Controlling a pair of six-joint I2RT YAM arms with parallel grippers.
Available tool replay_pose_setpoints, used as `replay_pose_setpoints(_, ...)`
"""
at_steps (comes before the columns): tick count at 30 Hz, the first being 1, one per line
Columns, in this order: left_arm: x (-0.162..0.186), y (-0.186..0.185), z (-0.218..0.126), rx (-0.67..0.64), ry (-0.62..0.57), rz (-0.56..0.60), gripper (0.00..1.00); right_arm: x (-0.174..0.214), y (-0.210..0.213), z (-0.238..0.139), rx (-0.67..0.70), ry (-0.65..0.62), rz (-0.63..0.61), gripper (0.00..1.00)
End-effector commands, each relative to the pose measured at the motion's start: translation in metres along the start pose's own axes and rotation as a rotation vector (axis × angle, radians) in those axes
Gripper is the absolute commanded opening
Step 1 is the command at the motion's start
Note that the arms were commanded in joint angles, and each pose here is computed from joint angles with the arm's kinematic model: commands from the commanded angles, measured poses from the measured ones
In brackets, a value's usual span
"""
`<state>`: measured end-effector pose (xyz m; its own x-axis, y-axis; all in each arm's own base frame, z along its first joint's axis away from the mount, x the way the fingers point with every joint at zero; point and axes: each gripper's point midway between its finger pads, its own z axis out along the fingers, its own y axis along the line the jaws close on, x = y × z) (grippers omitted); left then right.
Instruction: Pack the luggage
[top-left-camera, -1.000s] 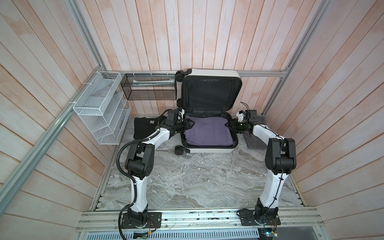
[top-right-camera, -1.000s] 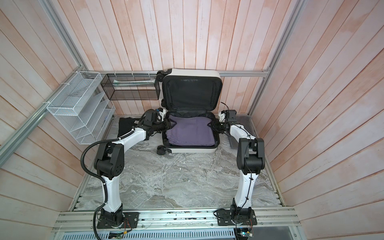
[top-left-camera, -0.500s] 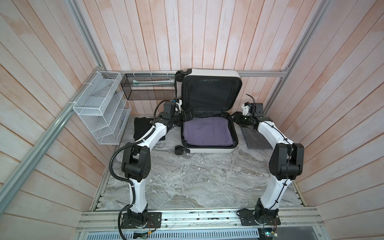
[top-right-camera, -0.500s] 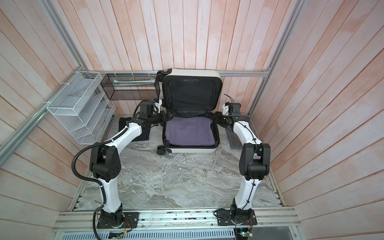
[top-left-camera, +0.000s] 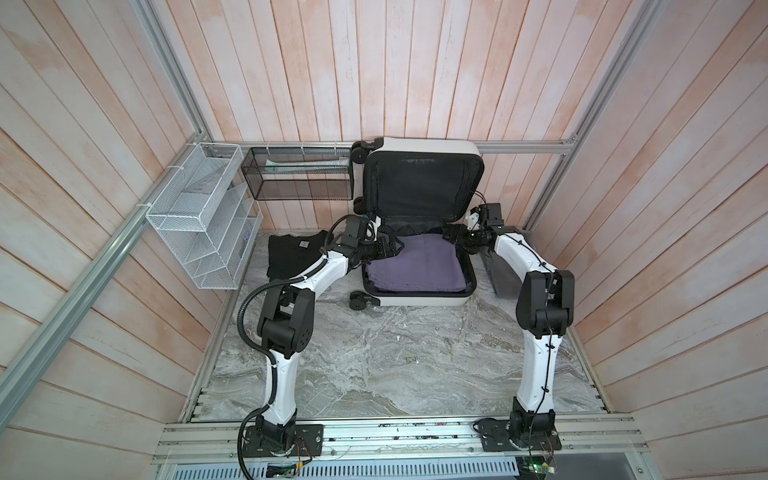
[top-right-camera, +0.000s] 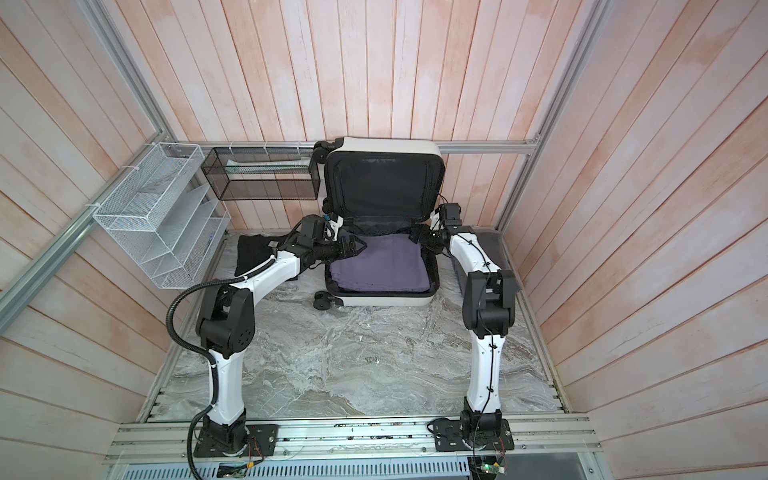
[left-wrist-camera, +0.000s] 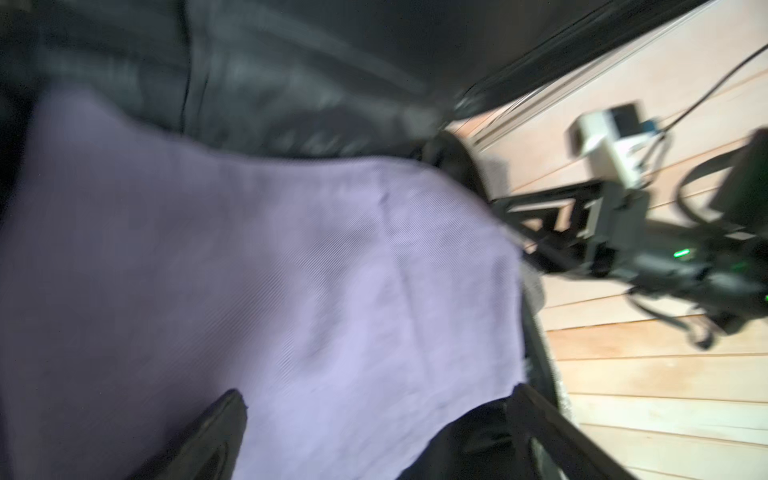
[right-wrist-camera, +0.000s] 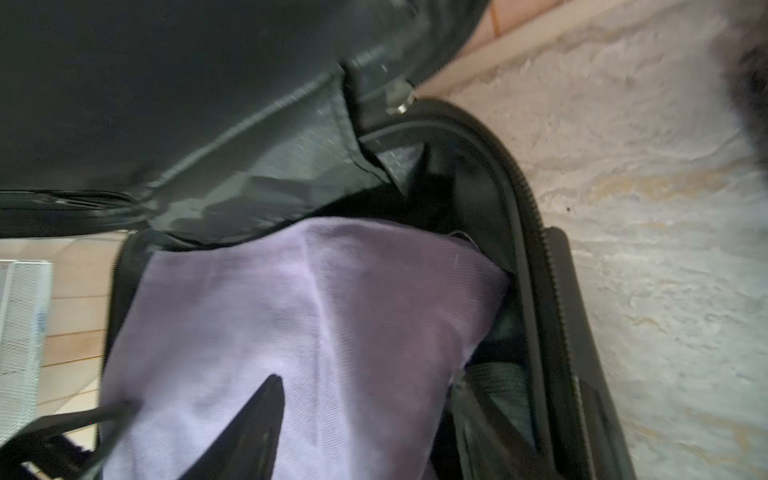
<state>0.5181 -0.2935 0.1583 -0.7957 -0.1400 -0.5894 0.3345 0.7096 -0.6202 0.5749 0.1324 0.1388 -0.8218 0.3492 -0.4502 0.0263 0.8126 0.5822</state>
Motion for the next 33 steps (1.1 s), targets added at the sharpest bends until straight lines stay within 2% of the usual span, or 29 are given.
replay_pose_setpoints(1, 0.009, 0.019, 0.005, -0.038, 0.008, -0.014, 1.00, -0.006, 0.001, 0.002, 0.030, 0.002, 0.012, 0.66)
replay_pose_setpoints(15, 0.019, 0.022, 0.012, -0.014, 0.024, -0.025, 1.00, -0.011, 0.006, 0.041, -0.002, 0.050, 0.097, 0.64)
replay_pose_setpoints(17, 0.019, 0.022, 0.012, -0.012, 0.023, -0.024, 1.00, -0.012, 0.006, 0.044, -0.008, 0.050, 0.101, 0.58)
replay_pose_setpoints(20, 0.020, 0.023, 0.013, -0.012, 0.024, -0.027, 1.00, -0.014, 0.010, 0.045, -0.030, 0.043, 0.094, 0.30)
replay_pose_setpoints(22, 0.021, 0.023, 0.013, -0.011, 0.026, -0.029, 1.00, -0.018, 0.016, 0.041, -0.049, 0.030, 0.077, 0.07)
replay_pose_setpoints(23, 0.021, 0.022, 0.013, -0.009, 0.026, -0.028, 1.00, -0.020, 0.019, 0.039, -0.054, 0.021, 0.067, 0.00)
replay_pose_setpoints(29, 0.023, 0.025, 0.014, -0.012, 0.029, -0.030, 1.00, -0.034, 0.052, 0.007, -0.072, -0.115, -0.075, 0.00)
replay_pose_setpoints(33, 0.027, 0.028, 0.017, -0.015, 0.037, -0.034, 1.00, -0.038, 0.049, -0.005, 0.026, -0.220, -0.162, 0.00)
